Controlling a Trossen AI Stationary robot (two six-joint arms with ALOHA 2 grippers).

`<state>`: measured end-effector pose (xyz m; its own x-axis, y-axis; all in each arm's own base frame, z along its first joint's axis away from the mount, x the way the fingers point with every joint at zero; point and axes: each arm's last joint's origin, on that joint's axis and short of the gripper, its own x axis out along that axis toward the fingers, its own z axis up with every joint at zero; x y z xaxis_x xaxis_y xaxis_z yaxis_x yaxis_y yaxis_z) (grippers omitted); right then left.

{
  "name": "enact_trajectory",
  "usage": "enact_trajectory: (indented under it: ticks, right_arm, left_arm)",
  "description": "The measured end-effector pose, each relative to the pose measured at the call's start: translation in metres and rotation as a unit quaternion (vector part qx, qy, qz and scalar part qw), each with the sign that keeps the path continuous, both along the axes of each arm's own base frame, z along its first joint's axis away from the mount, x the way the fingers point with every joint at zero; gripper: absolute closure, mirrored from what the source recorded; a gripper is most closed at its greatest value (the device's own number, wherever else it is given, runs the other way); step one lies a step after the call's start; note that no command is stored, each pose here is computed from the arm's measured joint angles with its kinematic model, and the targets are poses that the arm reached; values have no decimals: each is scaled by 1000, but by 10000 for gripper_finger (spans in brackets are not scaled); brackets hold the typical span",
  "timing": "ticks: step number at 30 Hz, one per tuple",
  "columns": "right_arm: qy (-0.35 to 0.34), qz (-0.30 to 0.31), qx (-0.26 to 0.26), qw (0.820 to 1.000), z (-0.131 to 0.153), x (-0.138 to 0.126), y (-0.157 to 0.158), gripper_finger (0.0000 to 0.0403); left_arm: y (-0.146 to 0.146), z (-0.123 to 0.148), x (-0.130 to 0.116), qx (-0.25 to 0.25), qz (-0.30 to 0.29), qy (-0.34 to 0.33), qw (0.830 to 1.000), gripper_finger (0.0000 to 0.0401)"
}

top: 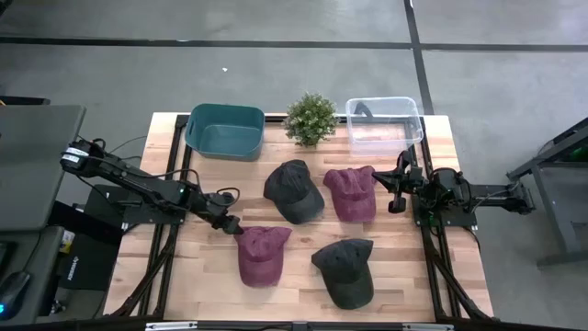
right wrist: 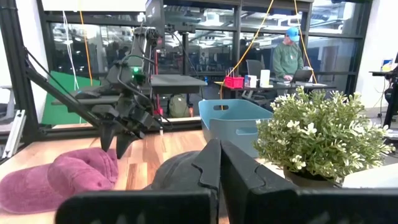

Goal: Pick & Place hat
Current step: Put the bottom dark red cap into the blue bin

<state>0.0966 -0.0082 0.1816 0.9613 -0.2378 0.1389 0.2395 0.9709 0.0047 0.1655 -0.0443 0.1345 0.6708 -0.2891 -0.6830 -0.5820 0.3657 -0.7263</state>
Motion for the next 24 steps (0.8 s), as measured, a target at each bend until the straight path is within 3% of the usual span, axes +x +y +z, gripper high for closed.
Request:
enact_trajectory:
  ticks: [24]
  right_arm:
    - [0,0,0,1000,0,0,0,402]
  left_arm:
    - [-2,7,6,-10,-6,-52,999,123]
